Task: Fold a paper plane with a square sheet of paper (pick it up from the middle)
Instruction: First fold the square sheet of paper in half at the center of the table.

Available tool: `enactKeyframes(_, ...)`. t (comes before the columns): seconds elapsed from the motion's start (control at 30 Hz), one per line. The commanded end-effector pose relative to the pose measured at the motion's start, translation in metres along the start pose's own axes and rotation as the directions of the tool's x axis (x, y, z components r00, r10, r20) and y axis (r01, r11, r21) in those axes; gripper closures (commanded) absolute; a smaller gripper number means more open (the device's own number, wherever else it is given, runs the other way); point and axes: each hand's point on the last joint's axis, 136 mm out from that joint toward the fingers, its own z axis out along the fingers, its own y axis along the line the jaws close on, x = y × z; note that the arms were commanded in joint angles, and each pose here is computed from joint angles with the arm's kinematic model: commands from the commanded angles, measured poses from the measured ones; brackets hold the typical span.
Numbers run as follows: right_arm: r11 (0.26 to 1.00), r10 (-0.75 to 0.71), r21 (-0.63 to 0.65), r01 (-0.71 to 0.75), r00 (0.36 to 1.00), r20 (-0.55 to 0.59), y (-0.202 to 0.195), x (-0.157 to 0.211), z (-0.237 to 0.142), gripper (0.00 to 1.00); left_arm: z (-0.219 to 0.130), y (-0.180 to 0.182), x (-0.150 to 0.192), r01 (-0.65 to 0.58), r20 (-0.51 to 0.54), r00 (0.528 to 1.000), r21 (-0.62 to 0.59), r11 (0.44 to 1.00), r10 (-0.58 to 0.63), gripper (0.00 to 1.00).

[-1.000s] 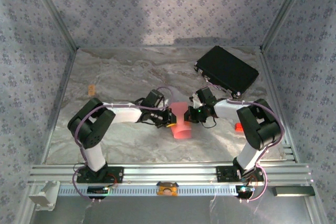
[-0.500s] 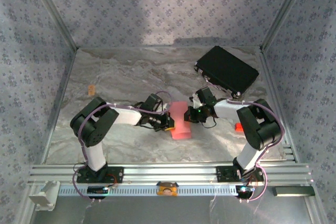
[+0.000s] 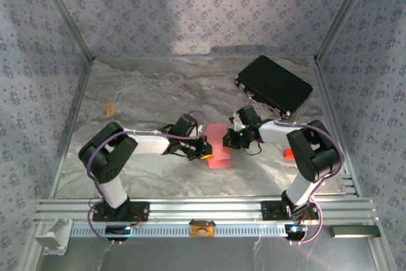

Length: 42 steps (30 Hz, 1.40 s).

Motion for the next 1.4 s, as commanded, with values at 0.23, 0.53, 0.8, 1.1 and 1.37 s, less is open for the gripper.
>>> enactKeyframes(0.23, 0.993, 0.069, 0.099, -0.064, 0.997, -0.043, -0.026, 0.021, 0.002, 1.00, 0.009, 0.048, 0.022, 0.046, -0.045, 0.998, -0.094, 0.995, -0.050, 0.96)
enactKeyframes(0.53, 0.993, 0.071, 0.100, -0.067, 0.996, -0.044, -0.026, 0.021, 0.003, 1.00, -0.008, 0.052, 0.024, -0.040, -0.041, 0.999, -0.176, 0.984, 0.033, 0.96)
enactKeyframes(0.8, 0.993, 0.065, 0.101, -0.061, 0.997, -0.038, -0.024, 0.020, 0.000, 1.00, -0.020, -0.007, 0.003, -0.119, 0.013, 0.993, -0.090, 0.989, 0.121, 0.96)
enactKeyframes(1.1, 0.993, 0.067, 0.102, -0.062, 0.997, -0.042, -0.025, 0.021, 0.002, 1.00, 0.005, -0.002, 0.017, -0.077, -0.064, 0.995, -0.033, 0.996, 0.075, 0.95)
enactKeyframes(1.37, 0.992, 0.071, 0.103, -0.066, 0.996, -0.046, -0.027, 0.022, 0.003, 1.00, 0.012, 0.040, 0.040, -0.053, -0.126, 0.991, -0.122, 0.991, 0.038, 0.95)
